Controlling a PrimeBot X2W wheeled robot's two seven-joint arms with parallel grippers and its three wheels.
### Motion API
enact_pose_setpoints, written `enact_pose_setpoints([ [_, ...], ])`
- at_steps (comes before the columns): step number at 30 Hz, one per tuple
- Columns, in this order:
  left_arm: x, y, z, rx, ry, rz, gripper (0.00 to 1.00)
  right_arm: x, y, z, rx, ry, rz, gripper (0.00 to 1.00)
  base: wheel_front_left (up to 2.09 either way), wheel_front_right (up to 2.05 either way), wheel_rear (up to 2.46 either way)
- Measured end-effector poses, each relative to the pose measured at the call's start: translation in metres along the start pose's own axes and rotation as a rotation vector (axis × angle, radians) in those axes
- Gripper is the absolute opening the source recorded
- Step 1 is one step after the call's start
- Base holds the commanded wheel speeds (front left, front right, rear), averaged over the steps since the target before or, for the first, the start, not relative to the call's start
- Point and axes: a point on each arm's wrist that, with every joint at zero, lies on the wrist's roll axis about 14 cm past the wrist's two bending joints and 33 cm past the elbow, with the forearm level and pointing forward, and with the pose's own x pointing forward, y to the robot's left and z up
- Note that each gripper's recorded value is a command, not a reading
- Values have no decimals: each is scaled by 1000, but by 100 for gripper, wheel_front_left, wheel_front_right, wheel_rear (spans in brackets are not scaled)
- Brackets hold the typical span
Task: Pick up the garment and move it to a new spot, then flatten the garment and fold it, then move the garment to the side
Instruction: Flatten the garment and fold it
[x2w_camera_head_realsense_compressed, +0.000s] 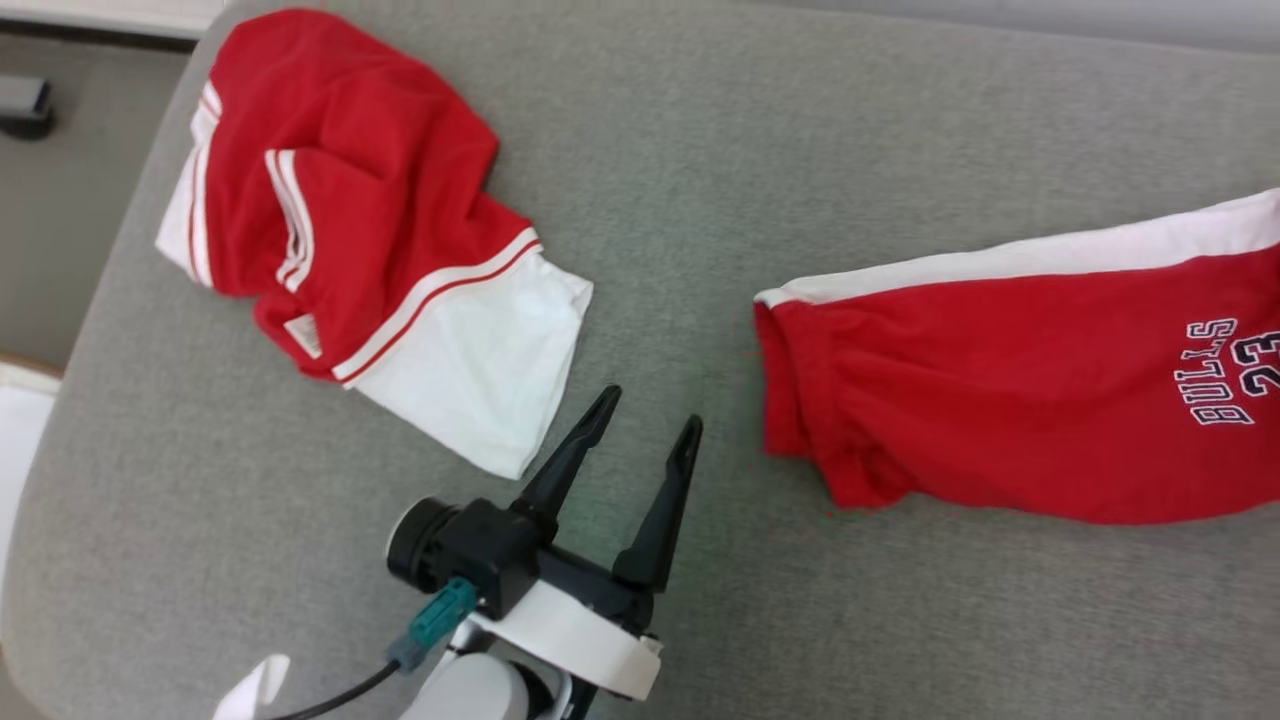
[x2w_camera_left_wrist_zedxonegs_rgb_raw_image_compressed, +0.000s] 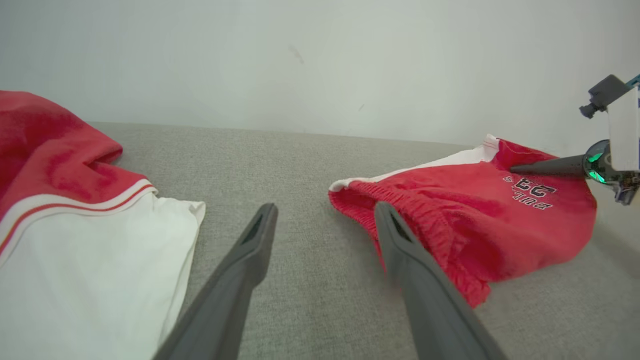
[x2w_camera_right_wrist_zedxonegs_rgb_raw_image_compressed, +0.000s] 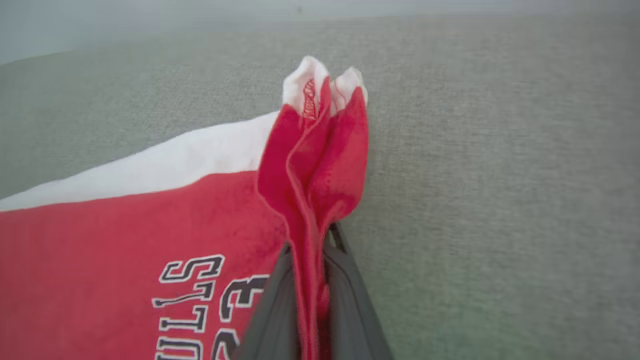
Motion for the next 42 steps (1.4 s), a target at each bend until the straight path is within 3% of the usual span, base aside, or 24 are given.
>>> enact_pose_setpoints([
  [11, -16, -21, 0, 16, 5, -77, 100, -86, -80, 15, 111, -190, -232, 0, 0, 0, 0],
  [17, -20, -21, -3, 8, 13, -70, 100, -94, -92, 27, 107, -235, -282, 0, 0, 0, 0],
  [24, -25, -21, -6, -12, 22, -51, 100, -61, -25, 35, 38, -196, -126, 0, 0, 0, 0],
  [29, -29, -21, -5, -21, 22, -41, 100, -41, 42, 22, -21, -130, 21, 0, 0, 0, 0],
  [35, -33, -20, -6, -29, 25, -31, 100, -24, 101, 5, -68, -98, 121, 0, 0, 0, 0],
  [42, -39, -15, -7, -33, 30, -6, 100, -10, 126, 12, -59, -144, 143, 0, 0, 0, 0],
])
